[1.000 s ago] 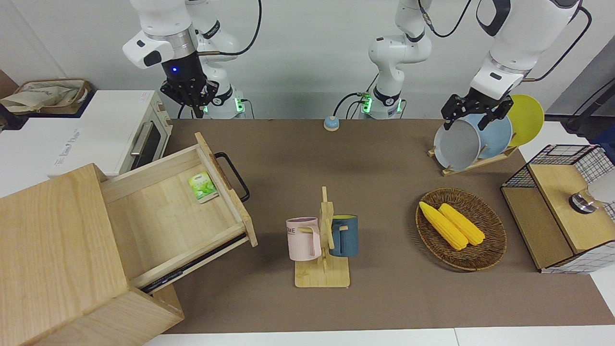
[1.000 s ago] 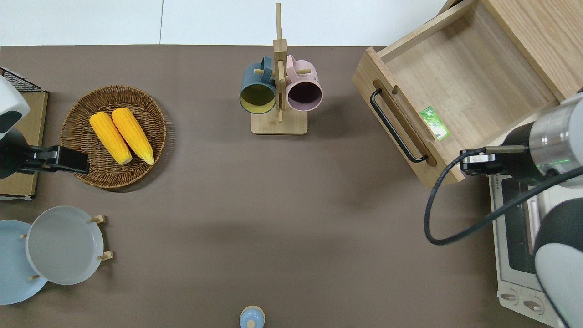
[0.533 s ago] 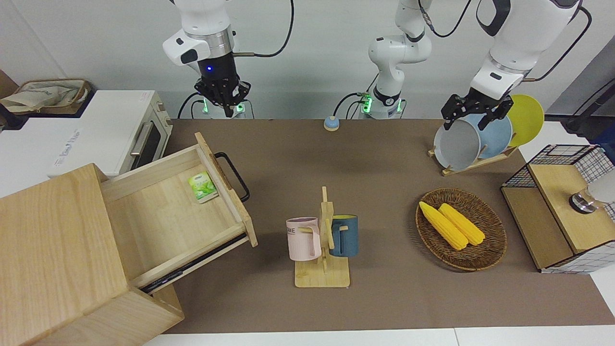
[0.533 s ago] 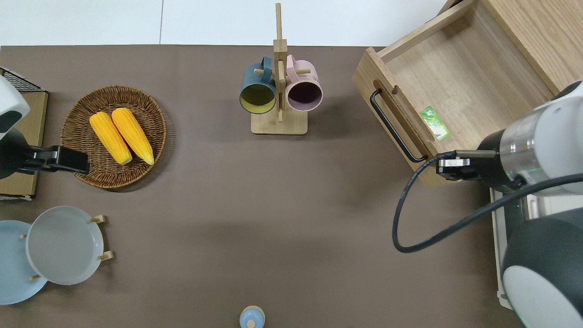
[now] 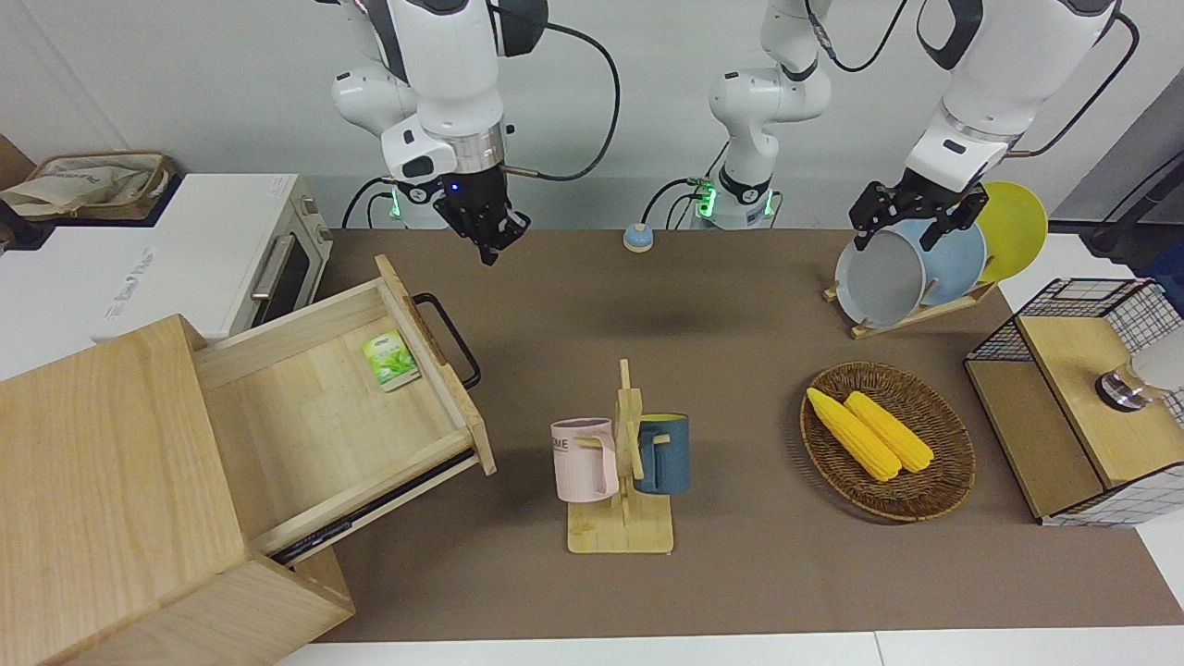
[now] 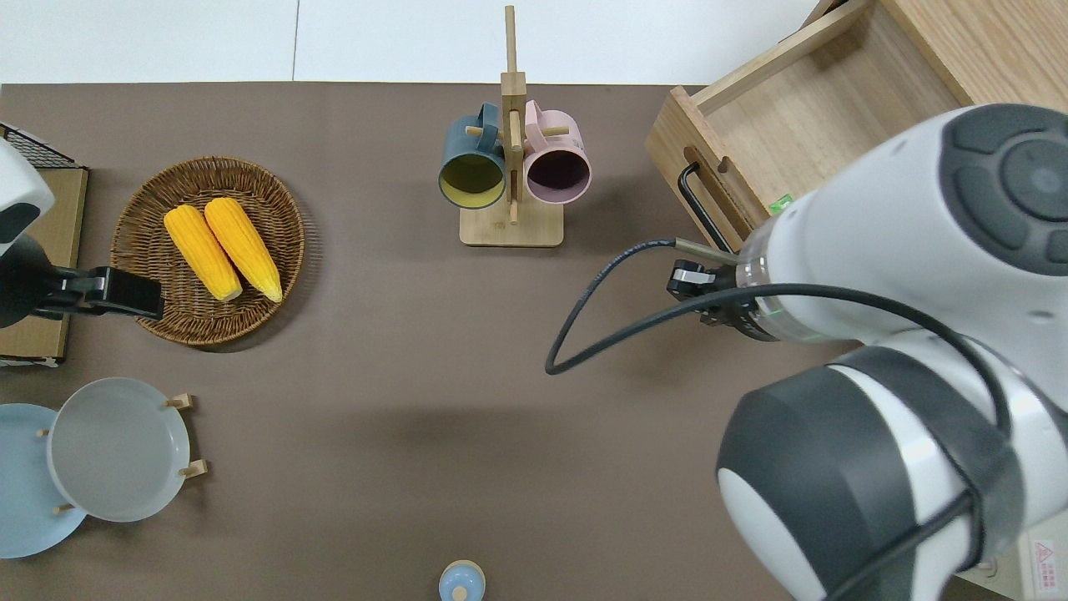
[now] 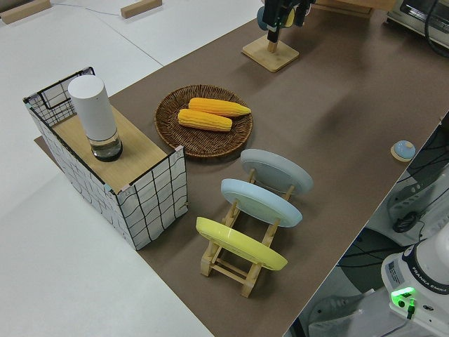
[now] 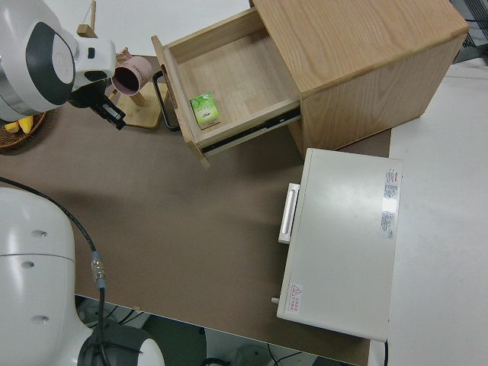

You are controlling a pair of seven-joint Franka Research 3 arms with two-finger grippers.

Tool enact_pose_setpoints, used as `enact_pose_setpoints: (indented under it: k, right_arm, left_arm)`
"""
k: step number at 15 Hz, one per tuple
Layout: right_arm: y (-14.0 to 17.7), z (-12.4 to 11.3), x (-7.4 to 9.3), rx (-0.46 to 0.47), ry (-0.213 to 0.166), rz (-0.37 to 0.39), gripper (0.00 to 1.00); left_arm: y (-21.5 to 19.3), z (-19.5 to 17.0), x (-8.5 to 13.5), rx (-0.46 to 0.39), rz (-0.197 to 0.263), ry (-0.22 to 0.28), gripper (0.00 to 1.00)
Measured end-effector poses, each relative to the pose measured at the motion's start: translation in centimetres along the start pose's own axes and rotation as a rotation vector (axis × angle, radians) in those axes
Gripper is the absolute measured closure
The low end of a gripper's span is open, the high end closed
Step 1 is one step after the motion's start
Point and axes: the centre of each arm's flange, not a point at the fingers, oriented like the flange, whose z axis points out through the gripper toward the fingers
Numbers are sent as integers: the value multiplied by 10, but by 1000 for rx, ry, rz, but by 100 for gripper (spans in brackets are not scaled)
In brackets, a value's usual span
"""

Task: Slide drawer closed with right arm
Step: 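Push the wooden drawer away from the robot with the right arm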

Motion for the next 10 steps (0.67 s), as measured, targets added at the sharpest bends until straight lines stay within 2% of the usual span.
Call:
enact_pose_setpoints:
  k: [2, 4, 7, 10]
  right_arm:
    - [-21, 21, -11, -28, 6, 102, 99]
    - [-33, 39, -16, -64, 27, 190, 99]
    - [-34, 52, -8, -88, 35, 297, 99]
    - [-26, 51, 5, -87, 38, 344, 99]
  left_arm:
    - [0, 0, 0, 0, 0, 0, 0]
    - [0, 0, 0, 0, 0, 0, 0]
    - [0, 0, 0, 0, 0, 0, 0]
    - [0, 0, 0, 0, 0, 0, 0]
